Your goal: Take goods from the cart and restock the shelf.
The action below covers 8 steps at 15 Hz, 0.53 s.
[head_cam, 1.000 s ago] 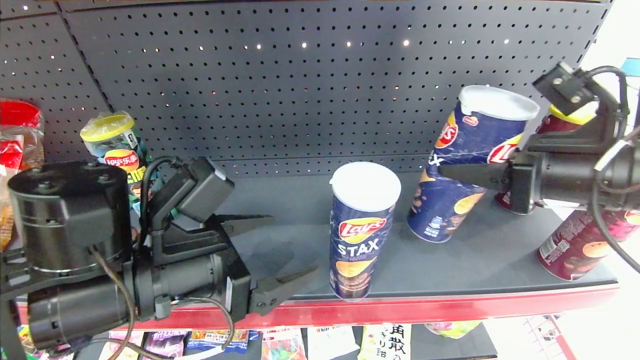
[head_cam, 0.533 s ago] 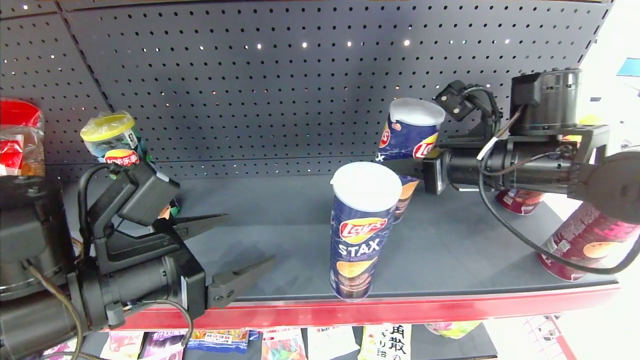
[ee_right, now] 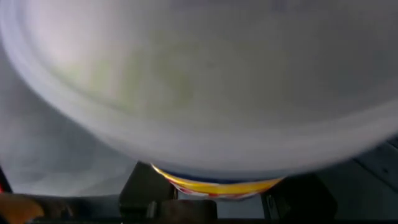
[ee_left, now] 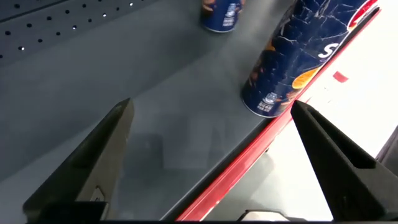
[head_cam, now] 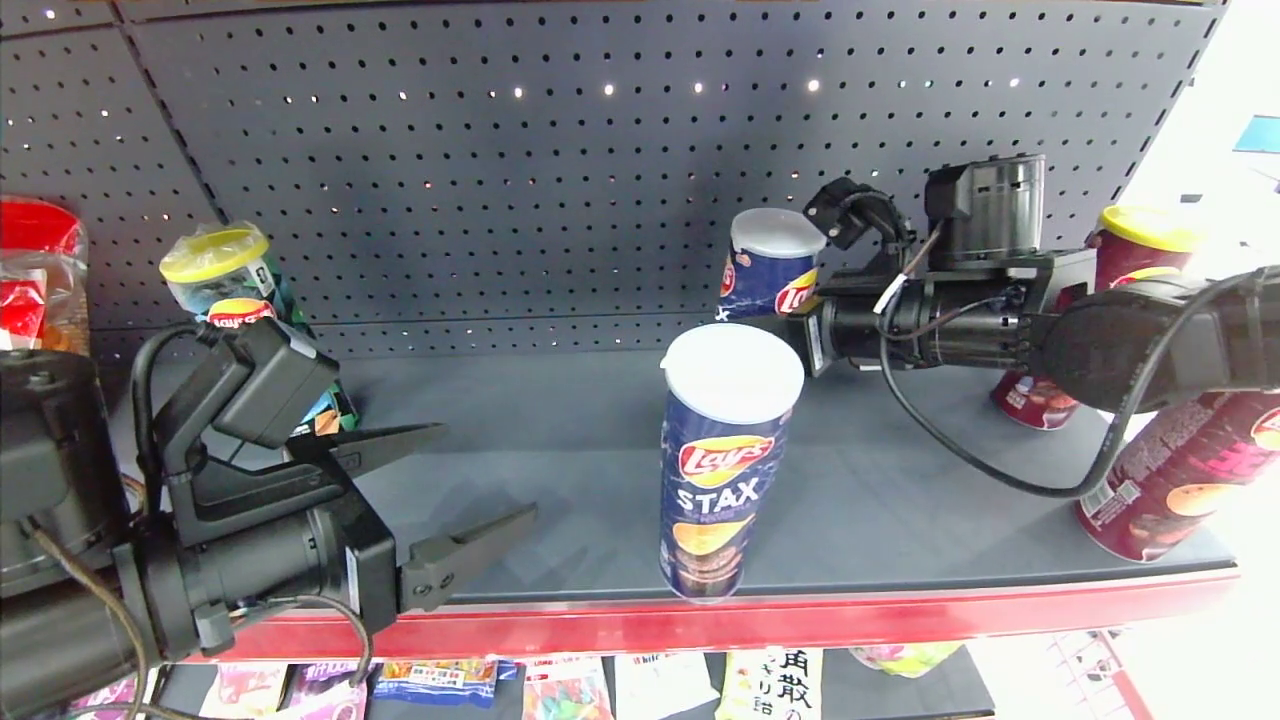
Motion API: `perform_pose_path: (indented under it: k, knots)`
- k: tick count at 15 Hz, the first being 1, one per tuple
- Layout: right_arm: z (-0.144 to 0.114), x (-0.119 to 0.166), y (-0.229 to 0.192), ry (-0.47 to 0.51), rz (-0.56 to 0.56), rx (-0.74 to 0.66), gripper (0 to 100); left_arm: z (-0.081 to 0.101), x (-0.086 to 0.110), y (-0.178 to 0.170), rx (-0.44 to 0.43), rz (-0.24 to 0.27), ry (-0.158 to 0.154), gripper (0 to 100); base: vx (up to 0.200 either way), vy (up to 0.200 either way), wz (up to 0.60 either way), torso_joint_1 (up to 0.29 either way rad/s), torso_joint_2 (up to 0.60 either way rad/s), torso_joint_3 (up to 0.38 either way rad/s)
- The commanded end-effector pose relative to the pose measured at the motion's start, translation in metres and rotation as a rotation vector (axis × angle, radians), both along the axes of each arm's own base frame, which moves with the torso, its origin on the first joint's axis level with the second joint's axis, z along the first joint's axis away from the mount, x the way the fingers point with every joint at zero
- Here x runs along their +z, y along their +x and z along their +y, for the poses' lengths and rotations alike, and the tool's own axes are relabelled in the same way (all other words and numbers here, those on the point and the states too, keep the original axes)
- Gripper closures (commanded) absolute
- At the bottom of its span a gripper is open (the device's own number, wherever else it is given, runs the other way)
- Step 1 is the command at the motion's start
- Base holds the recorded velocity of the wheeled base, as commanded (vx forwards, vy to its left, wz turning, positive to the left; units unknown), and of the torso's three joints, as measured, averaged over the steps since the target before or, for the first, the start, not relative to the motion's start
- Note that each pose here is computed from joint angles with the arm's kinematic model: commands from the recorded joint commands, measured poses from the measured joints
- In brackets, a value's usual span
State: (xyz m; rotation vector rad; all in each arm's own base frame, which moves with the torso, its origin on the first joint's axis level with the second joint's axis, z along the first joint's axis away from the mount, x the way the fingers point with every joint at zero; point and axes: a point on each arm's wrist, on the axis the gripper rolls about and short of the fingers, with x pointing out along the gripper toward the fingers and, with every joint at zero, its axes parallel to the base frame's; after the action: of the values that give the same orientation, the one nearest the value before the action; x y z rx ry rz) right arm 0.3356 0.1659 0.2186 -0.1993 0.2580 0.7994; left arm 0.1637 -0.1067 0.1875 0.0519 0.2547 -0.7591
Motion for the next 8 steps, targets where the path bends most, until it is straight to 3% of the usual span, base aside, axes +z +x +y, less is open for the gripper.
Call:
perform_pose_path:
  k: [1, 8]
  knots:
    - [0.008, -0.004, 0.005, -0.001, 0.007, 0.013, 100, 0.000, -0.001, 0.000, 0.000, 0.002, 0.002, 0, 0.000, 0.000, 0.00, 0.000, 0.00, 0.000]
    - [0.019, -0.004, 0.004, 0.001, 0.005, 0.032, 100, 0.000, -0.001, 0.000, -0.002, 0.005, 0.003, 0, 0.000, 0.000, 0.00, 0.000, 0.00, 0.000]
